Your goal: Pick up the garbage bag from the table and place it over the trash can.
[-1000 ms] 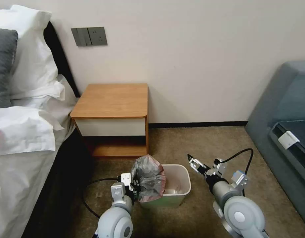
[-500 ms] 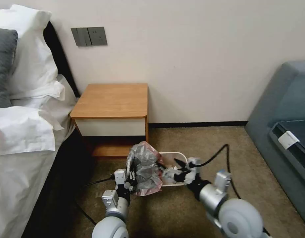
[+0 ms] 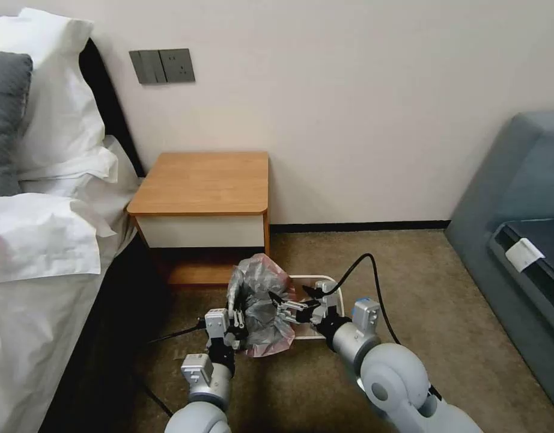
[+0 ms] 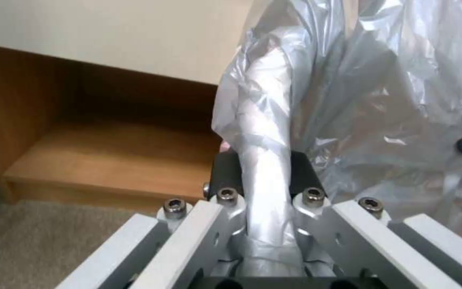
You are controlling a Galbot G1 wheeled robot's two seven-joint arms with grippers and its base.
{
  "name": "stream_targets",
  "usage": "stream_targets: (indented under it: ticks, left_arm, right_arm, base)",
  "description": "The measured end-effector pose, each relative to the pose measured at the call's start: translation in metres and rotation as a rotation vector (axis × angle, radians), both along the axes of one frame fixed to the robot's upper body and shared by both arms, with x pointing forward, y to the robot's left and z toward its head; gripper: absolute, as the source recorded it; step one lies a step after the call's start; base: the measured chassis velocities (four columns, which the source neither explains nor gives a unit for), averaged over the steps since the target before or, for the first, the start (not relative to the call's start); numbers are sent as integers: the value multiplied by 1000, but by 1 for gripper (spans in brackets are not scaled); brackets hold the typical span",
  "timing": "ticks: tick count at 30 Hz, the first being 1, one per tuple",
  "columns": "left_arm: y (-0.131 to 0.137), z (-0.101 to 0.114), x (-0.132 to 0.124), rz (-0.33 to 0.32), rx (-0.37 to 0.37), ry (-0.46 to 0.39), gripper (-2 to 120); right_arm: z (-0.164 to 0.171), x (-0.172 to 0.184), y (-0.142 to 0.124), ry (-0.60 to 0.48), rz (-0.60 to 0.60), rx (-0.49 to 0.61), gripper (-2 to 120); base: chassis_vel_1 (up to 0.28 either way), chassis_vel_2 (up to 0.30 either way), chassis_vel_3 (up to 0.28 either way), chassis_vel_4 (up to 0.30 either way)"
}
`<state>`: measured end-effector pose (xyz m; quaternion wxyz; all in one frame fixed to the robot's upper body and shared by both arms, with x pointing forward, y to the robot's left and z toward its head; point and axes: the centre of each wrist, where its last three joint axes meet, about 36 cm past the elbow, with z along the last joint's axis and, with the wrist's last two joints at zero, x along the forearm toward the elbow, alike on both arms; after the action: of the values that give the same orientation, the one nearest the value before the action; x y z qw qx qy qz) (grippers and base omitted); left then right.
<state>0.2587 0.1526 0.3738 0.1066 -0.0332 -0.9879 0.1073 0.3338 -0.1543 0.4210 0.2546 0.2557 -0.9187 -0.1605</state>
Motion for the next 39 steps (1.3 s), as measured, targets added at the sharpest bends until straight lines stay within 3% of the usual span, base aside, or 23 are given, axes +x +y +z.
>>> stream_targets:
  ticks: [20,27,30,32,39]
  left_arm:
    - [2,13,-4,-28,-57,-34,6]
    - [3,13,-3,-35,-59,-39,6]
    - [3,13,-3,-34,-61,-38,6]
    - [3,13,-3,-34,-62,-38,6]
    - [4,11,-3,-27,-61,-31,6]
  right_arm:
    - [-16,19,-9,12,31,89,99]
    - [-18,22,-10,-28,43,114,76]
    - [-18,21,-9,-47,52,103,60]
    - [-19,21,-9,-50,54,99,58]
    - [-23,20,-10,-68,62,83,31]
  base:
    - [0,0,0,0]
    - [0,0,0,0]
    - [0,0,0,0]
    - [0,0,0,0]
    - [0,0,0,0]
